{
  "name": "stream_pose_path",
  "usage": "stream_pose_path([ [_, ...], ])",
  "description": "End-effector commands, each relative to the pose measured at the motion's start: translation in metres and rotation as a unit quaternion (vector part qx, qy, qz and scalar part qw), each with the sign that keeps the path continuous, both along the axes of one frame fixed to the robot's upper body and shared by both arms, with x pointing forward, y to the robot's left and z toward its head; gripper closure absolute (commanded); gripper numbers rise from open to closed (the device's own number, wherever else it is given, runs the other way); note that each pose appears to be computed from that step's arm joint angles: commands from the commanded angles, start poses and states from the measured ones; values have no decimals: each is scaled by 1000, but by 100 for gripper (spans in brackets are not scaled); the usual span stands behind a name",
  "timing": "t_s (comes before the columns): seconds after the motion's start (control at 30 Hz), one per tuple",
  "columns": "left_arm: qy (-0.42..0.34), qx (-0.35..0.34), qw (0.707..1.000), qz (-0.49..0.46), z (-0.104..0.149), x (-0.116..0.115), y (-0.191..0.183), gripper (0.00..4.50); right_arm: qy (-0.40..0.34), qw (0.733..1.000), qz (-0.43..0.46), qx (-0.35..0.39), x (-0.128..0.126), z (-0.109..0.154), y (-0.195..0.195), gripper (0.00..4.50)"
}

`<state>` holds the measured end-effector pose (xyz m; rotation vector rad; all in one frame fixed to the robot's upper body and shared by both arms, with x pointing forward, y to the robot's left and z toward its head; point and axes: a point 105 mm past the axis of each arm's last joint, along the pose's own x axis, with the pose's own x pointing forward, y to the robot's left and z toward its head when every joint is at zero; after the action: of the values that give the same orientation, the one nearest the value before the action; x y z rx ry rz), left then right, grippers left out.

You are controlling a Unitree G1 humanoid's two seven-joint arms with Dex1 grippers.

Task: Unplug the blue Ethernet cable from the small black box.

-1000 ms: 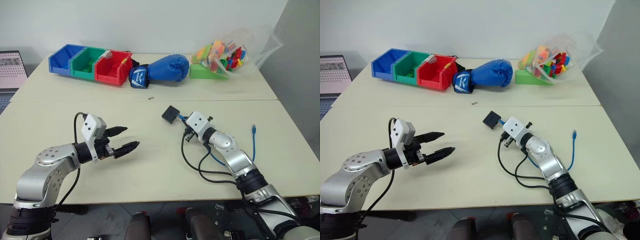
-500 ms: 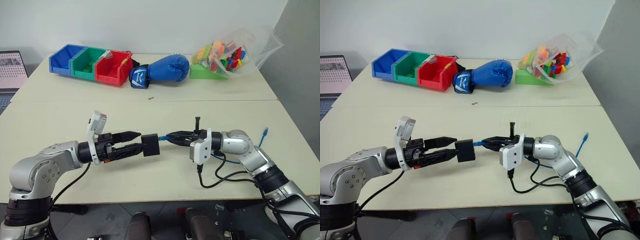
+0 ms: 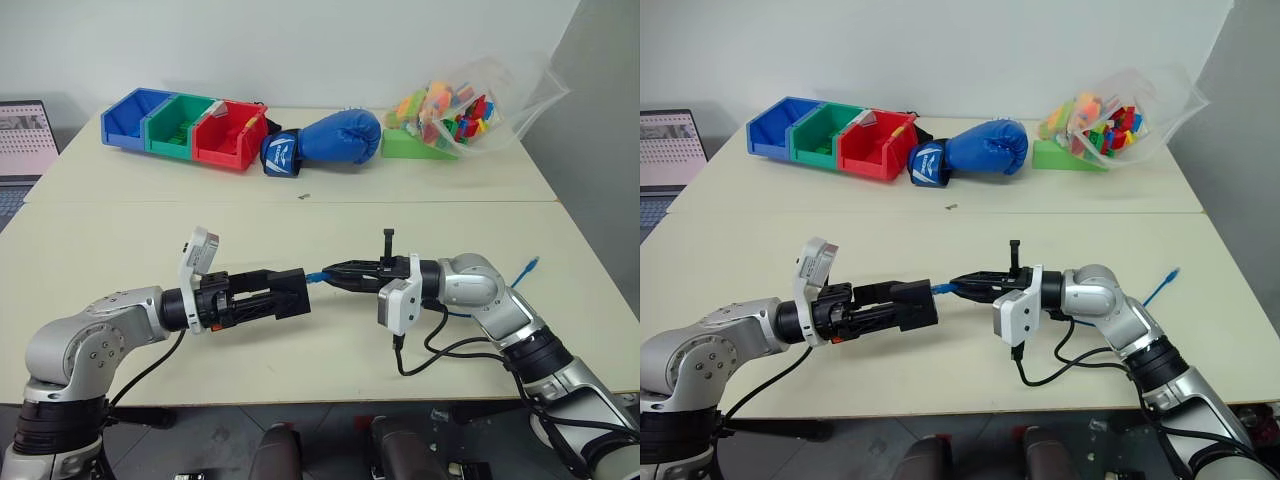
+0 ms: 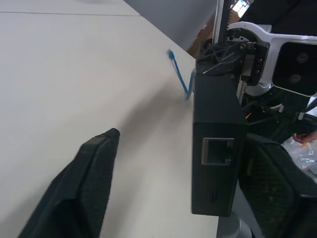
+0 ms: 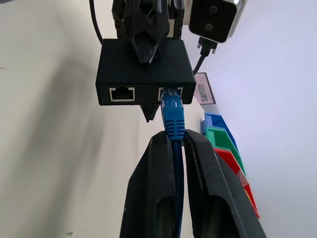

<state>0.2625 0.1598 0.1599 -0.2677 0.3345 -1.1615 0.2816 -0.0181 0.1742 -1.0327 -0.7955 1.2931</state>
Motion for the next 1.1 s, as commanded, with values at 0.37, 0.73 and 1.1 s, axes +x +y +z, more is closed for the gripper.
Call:
stream_pose_path([
  [0.37,-11,-9,1000,-19,3,-4,-2,370,-28,999,31,19,-16,14,4,446],
  [0.73,-26,14,999,-36,-2,-8,1,370,95,995,27,-31,-32,6,-14,165],
  [1.1,-111,71,984,-123,0,-17,-9,371,535,843,7,56,-39,35,-1,143],
])
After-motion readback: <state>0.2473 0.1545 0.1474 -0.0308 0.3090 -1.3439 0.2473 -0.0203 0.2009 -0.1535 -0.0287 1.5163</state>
